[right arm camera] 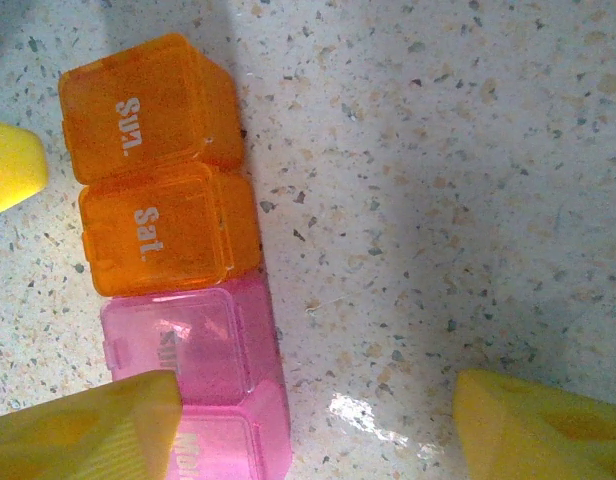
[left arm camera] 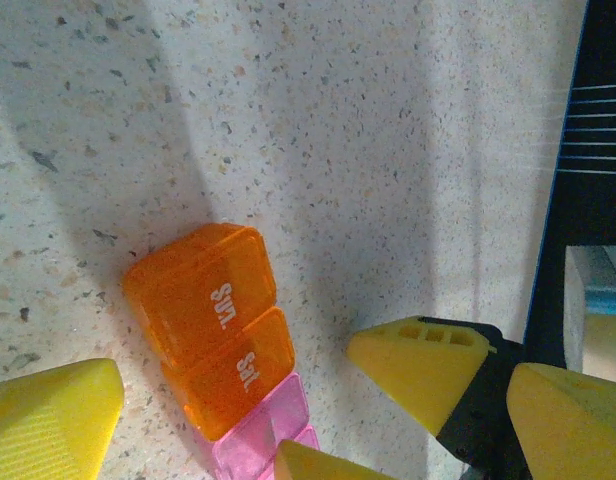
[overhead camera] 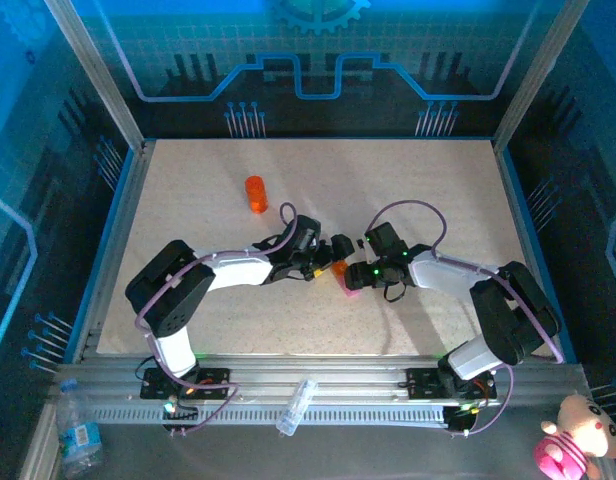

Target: Sort the pills into containers

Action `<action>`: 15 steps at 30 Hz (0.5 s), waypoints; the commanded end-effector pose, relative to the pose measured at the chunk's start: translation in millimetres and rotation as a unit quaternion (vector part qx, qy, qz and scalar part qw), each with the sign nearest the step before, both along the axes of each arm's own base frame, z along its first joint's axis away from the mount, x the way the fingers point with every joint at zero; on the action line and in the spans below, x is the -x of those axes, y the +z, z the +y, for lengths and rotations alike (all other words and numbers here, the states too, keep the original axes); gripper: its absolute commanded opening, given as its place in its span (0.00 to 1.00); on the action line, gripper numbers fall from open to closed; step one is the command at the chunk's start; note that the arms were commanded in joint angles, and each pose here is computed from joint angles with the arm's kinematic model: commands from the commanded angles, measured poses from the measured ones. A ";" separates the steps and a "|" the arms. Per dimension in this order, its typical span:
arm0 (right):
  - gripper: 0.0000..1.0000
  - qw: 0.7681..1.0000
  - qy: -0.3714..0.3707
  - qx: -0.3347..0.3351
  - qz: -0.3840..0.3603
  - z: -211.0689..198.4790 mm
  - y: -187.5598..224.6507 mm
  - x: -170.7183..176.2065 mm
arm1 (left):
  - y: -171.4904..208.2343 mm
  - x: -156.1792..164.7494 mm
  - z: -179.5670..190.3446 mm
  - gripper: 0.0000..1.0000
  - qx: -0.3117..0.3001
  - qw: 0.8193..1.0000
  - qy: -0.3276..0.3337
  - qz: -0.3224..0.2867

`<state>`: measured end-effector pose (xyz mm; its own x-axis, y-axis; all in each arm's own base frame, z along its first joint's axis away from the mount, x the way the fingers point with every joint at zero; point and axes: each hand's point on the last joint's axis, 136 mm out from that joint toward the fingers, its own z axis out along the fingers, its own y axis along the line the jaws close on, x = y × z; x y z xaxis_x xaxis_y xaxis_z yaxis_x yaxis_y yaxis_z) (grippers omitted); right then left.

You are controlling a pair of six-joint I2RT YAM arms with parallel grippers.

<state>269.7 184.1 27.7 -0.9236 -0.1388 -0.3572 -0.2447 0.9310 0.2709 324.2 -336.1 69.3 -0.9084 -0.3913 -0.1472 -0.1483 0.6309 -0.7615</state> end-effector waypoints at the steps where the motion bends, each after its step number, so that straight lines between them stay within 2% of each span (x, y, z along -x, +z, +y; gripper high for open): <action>1: 0.73 1.000 -0.009 0.001 0.013 -4.3 -8.0 2.9 | 12.0 -7.5 -13.6 0.99 0.022 1.000 -0.003 -0.012; 15: 0.73 1.000 -0.007 0.003 0.017 -5.2 -11.8 5.0 | 23.5 -15.2 -24.8 0.99 0.061 0.998 0.006 -0.018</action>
